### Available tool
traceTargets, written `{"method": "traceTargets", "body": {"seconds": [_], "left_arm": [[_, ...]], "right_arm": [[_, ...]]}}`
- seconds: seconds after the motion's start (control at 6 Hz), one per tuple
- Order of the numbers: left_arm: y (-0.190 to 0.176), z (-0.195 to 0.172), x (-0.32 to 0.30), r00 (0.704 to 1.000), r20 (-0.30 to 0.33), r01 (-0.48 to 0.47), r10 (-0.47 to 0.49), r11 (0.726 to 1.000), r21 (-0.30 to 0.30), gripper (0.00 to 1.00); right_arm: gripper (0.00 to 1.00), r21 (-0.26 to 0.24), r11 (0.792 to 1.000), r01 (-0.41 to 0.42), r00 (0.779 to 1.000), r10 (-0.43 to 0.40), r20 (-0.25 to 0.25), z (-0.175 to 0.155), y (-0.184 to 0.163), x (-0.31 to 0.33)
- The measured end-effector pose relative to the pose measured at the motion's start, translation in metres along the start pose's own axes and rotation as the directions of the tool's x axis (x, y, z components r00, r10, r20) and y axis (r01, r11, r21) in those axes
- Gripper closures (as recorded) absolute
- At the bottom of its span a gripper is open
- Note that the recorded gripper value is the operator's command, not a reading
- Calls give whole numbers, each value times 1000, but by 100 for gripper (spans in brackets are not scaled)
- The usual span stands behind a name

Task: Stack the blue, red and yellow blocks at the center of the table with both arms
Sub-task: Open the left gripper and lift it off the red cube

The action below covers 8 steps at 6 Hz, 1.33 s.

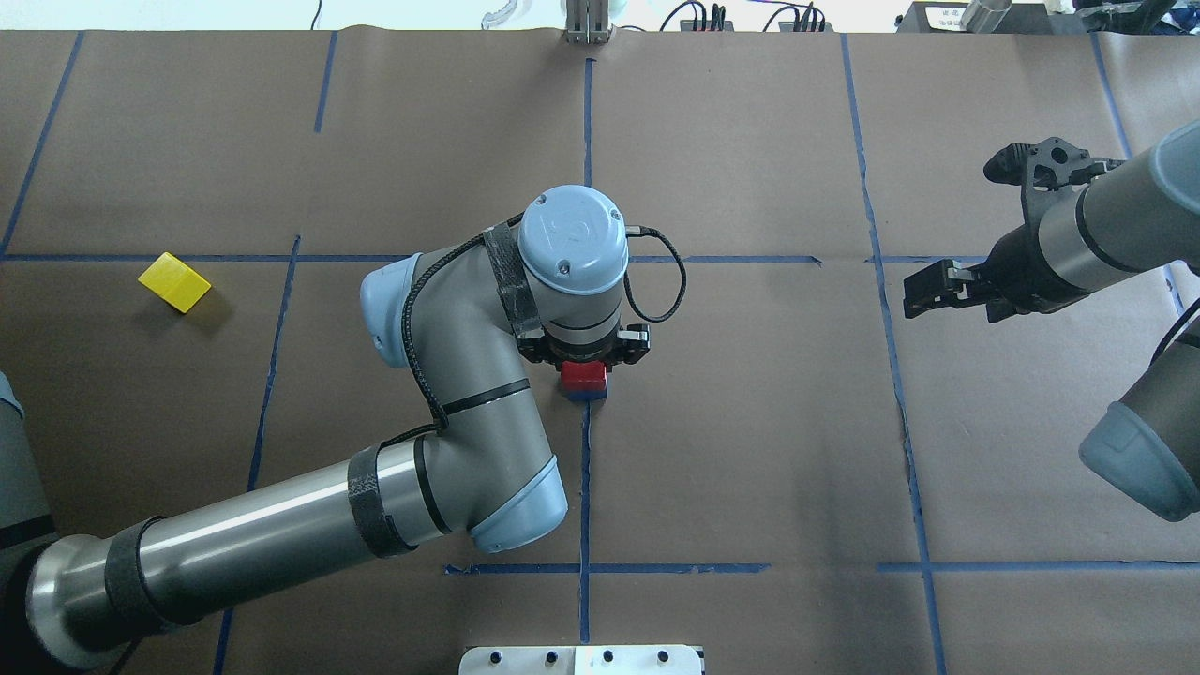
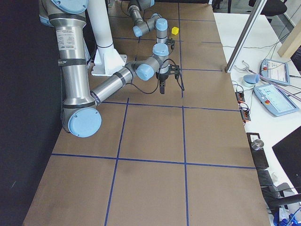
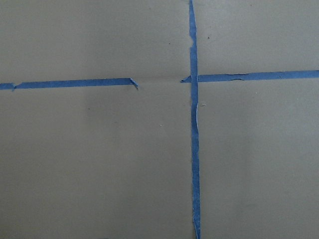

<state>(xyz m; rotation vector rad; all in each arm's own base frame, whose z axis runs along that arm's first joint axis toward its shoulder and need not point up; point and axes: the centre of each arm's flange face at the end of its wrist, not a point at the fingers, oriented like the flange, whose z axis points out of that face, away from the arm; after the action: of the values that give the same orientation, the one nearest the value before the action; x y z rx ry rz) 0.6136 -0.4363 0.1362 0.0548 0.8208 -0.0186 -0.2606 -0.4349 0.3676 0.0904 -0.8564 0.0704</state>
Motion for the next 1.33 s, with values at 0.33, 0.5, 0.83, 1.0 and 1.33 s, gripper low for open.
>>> {"method": "traceTargets", "body": {"seconds": [0.33,0.5,0.83,1.0,1.33], "left_arm": [[0,1,0,1000,-2,5,-5,1000,6,74],[0,1,0,1000,-2,6,-6,1000,7,48],[0,3,0,1000,0,5,-5,1000,6,3],[1,3,1,1000,0,4,-4,1000,5,0],[2,-3,6,1000,-11,-1,1,1000,7,0]], "right_arm": [[0,0,1000,0,1000,0,0,0,0,0],[0,0,1000,-1,1000,1,0,0,0,0],[0,0,1000,-2,1000,2,1,0,0,-1],[0,0,1000,-2,1000,2,1,0,0,-1],[0,-1,1000,-2,1000,2,6,-2,1,-2]]}}
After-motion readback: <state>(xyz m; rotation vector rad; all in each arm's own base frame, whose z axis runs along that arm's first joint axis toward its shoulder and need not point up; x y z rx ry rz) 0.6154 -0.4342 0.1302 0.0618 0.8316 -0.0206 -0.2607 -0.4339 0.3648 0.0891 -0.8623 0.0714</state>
